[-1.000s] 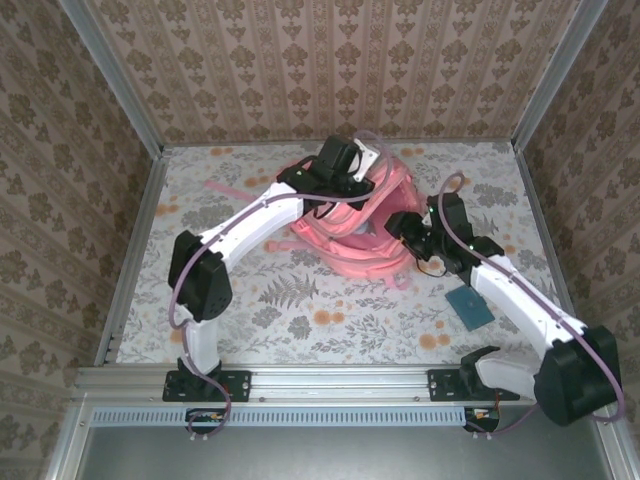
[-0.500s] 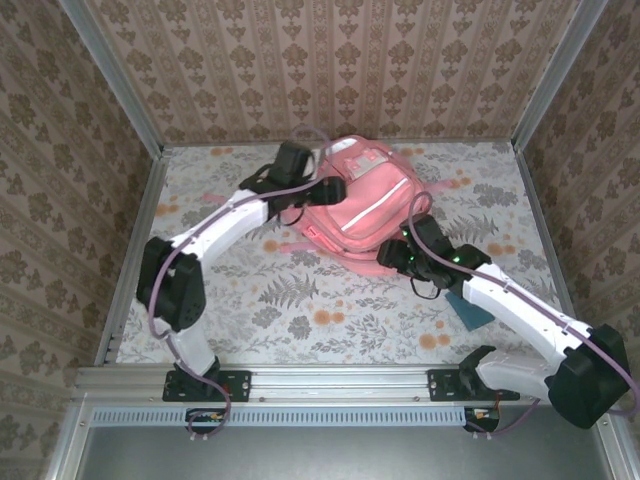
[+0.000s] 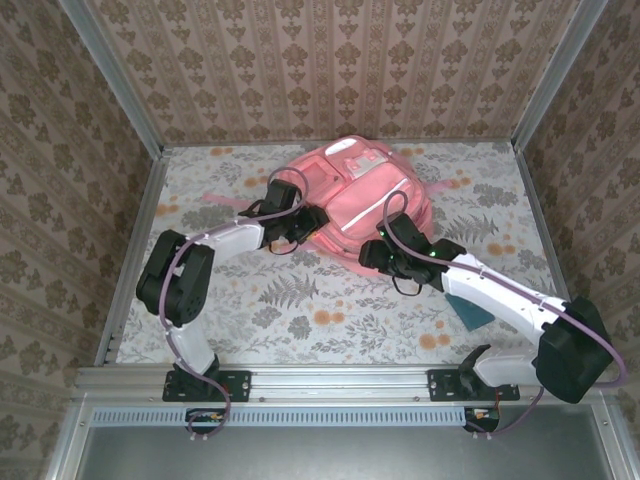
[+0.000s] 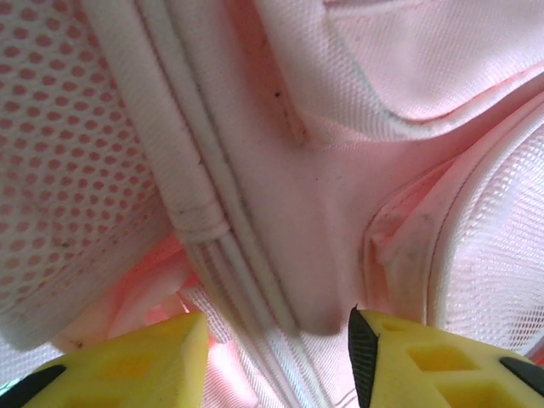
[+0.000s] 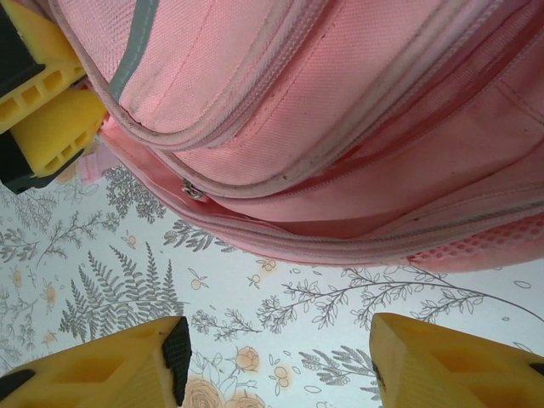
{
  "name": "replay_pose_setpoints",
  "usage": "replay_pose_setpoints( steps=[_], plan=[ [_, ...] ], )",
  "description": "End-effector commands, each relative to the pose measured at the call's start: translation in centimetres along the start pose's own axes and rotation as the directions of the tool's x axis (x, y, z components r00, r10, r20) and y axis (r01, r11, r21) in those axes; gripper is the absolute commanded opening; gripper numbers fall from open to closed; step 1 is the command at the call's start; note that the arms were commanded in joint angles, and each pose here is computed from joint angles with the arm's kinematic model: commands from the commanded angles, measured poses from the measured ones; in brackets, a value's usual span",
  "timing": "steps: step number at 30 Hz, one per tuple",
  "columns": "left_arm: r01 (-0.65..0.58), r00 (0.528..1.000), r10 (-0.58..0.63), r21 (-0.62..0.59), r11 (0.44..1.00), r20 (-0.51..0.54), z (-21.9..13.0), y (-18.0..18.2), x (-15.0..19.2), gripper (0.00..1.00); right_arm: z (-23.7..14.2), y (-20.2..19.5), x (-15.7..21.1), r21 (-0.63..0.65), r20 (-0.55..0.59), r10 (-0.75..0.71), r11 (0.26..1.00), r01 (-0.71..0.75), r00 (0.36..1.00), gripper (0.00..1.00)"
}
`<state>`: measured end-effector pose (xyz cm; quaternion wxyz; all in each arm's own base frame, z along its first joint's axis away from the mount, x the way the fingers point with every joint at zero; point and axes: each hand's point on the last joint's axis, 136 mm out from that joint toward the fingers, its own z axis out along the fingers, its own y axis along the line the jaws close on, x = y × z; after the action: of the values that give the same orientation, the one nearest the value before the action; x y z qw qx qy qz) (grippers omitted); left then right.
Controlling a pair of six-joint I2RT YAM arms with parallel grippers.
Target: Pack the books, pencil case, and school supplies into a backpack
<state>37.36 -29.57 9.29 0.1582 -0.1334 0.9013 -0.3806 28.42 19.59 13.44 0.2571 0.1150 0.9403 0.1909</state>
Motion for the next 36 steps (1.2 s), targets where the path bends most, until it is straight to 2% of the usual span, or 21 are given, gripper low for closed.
replay_pose_setpoints(
  steps=[1,6,13,16,24,28,36],
  plan=[
    [0.043,0.999,-0.042,0.099,0.994,-0.011,0.8,-1.8,-0.4,0.43,0.3,1.3,-0.6,-0.02,0.012,0.003,1.0,-0.003,1.0,0.58],
    [0.06,0.998,-0.056,0.134,0.989,-0.03,1.4,-2.4,-0.3,0.33,1.0,1.6,-0.4,0.018,0.011,-0.042,0.999,0.041,0.999,0.54],
    [0.035,0.999,-0.027,0.176,0.984,-0.048,1.3,-4.0,0.0,0.06,2.3,2.4,-0.6,0.071,0.042,-0.091,0.994,0.088,0.995,0.5],
    [0.004,0.999,0.008,0.226,0.974,-0.052,0.5,-5.9,0.3,0.0,2.6,3.3,-0.7,0.072,0.058,-0.099,0.993,0.095,0.993,0.47],
    [-0.025,0.997,0.047,0.323,0.946,-0.059,-1.9,-9.9,1.5,0.0,3.0,4.2,-1.0,0.077,0.109,-0.04,0.997,0.032,0.993,0.41],
    [-0.028,0.997,0.052,0.347,0.937,-0.061,-2.6,-10.8,1.7,0.0,3.0,3.2,-1.1,0.107,0.138,0.012,0.994,-0.027,0.99,0.41],
    [-0.027,0.996,0.058,0.382,0.924,-0.072,-3.3,-12.1,2.1,0.0,3.5,2.7,-2.1,0.147,0.186,0.009,0.988,-0.037,0.982,0.44]
  ],
)
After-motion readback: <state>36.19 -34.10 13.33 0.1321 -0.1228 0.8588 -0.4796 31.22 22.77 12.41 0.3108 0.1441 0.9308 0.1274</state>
